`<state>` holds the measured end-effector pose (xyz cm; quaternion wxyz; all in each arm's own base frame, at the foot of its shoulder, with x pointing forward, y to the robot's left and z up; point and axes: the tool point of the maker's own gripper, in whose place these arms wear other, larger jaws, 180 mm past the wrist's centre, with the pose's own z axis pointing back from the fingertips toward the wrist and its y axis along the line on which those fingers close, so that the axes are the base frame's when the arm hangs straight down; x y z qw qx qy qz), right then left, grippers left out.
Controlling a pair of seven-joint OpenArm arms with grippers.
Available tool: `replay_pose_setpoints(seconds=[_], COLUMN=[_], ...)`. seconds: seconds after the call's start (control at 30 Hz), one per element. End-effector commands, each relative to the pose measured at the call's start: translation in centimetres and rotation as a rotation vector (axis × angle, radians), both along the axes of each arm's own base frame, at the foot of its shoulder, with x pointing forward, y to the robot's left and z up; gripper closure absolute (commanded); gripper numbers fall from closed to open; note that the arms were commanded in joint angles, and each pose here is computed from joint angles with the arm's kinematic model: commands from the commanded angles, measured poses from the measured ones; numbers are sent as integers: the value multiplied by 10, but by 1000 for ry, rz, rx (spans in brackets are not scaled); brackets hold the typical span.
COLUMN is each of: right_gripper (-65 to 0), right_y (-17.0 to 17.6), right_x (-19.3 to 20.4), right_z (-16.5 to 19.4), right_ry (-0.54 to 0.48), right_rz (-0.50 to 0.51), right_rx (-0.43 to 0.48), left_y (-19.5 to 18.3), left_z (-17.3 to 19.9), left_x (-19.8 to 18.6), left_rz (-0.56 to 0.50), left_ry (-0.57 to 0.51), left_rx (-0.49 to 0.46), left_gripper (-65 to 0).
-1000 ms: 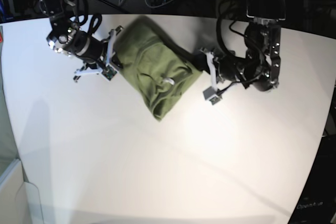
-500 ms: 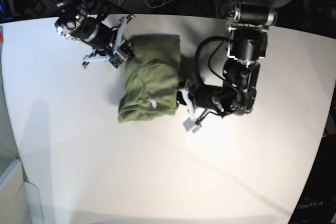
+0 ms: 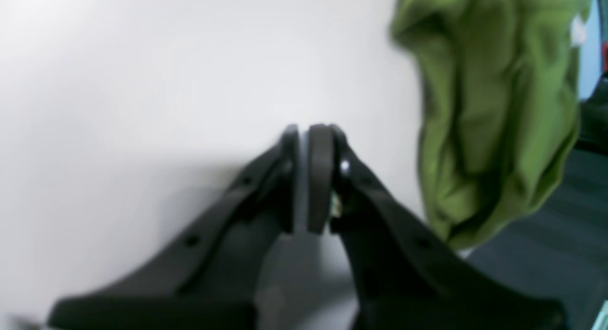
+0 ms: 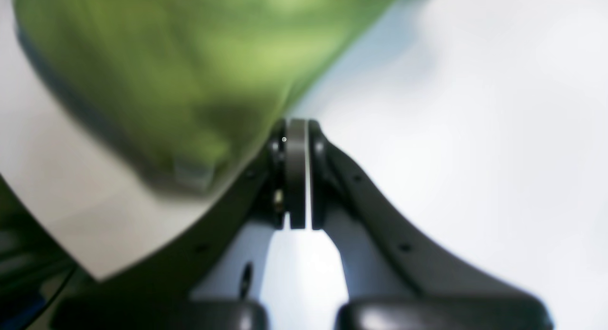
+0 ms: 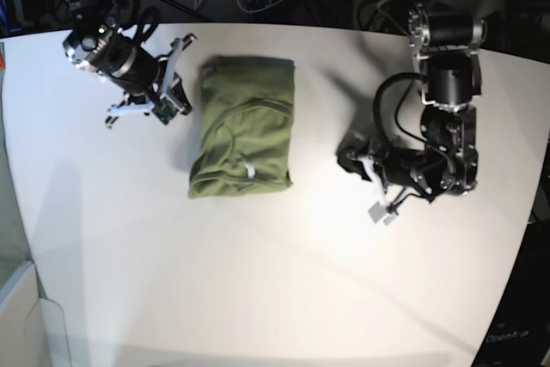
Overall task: Fold the T-shirt properly
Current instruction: 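Press and smooth the bundle's side with the right gripper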
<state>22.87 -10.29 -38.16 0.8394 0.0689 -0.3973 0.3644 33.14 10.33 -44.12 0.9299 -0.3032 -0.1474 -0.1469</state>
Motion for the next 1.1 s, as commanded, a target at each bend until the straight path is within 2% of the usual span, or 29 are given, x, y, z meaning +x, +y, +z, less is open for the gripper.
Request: replay_pose_setpoints(seconds=[0.0, 0.17, 0.3, 0.4, 0.57, 0.77, 0.9, 1.07], right_gripper=[0, 0, 0, 0, 0, 0, 0, 0], right_y=[-1, 7, 38, 47, 49, 49, 61, 89], right_x=[9, 23, 36, 53, 89, 122, 130, 124], right_z=[15, 34, 47, 51, 53, 38, 31, 24], right_ry=[-52, -114, -152, -153, -156, -112, -93, -74], right_rz=[-4, 11, 130, 142, 120, 87, 87, 151], right_rx=[13, 33, 62, 46, 39, 63, 112, 147], left_y=[11, 44, 60, 65, 65, 64, 65, 62], left_z=[-2, -11, -19, -27, -31, -33, -34, -33], left_x=[-6, -41, -64, -80, -89, -91, -91, -90], left_rz=[-28, -4, 15, 20, 18, 17, 18, 18], left_ry=[18, 27, 47, 77, 95, 103, 104, 103], left_rx=[65, 136, 164, 172, 175, 173, 173, 169], left_gripper=[-42, -42, -42, -42, -42, -42, -42, -42])
